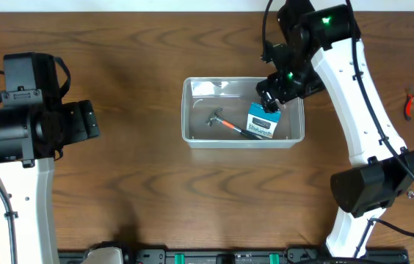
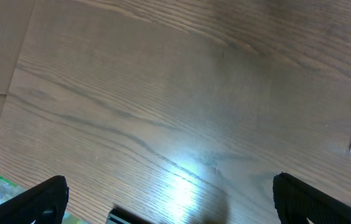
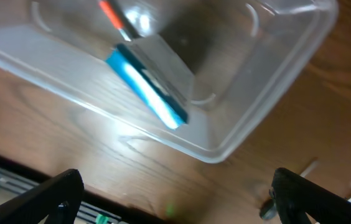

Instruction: Pack container

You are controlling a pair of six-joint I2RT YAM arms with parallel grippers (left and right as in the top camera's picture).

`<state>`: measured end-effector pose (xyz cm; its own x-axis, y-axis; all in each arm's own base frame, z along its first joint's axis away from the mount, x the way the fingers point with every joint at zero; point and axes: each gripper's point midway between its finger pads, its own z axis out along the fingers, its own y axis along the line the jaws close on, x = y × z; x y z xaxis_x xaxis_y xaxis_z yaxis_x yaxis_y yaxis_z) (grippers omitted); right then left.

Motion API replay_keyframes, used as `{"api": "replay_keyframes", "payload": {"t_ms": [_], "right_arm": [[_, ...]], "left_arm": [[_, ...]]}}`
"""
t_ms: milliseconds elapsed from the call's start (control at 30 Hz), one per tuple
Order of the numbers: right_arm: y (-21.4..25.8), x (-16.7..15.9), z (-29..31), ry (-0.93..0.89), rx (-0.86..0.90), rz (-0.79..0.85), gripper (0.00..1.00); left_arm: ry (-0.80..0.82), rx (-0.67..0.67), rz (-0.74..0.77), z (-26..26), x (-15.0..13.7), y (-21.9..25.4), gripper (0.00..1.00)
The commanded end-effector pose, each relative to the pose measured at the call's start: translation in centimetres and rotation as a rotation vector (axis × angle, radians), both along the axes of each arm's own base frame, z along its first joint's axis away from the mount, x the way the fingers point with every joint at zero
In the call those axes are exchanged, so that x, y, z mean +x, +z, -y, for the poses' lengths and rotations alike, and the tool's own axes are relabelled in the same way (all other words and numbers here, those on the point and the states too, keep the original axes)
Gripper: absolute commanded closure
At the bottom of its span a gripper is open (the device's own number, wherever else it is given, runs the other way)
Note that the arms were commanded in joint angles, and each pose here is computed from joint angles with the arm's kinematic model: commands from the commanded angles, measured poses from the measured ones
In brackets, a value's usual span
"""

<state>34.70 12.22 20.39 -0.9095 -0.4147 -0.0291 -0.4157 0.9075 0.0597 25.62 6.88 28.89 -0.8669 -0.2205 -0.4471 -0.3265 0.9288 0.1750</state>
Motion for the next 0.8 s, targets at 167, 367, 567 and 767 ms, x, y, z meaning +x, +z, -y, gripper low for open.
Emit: {"api": "replay_keyframes", "payload": {"t_ms": [167, 367, 567, 767], "right_arm": [[1.2, -0.4, 0.5, -0.037, -0.028, 0.042, 0.01], [1.3, -0.9, -0.9, -0.021, 0.036, 0.019, 0.01], [1.5, -2.0, -3.8, -0.024, 0.197, -0.052, 0.01], [-0.8, -3.4, -3.5, -0.050, 0.156, -0.141, 0.01]], "left_arm": [[0.017, 0.004, 0.006, -0.3, 0.0, 0.2, 0.02], [0.017, 0.004, 0.006, -0.3, 0.0, 0.2, 0.02], [0.017, 0.004, 0.006, -0.3, 0.0, 0.2, 0.02], [0.017, 0.004, 0.006, -0.3, 0.0, 0.2, 0.02]]}}
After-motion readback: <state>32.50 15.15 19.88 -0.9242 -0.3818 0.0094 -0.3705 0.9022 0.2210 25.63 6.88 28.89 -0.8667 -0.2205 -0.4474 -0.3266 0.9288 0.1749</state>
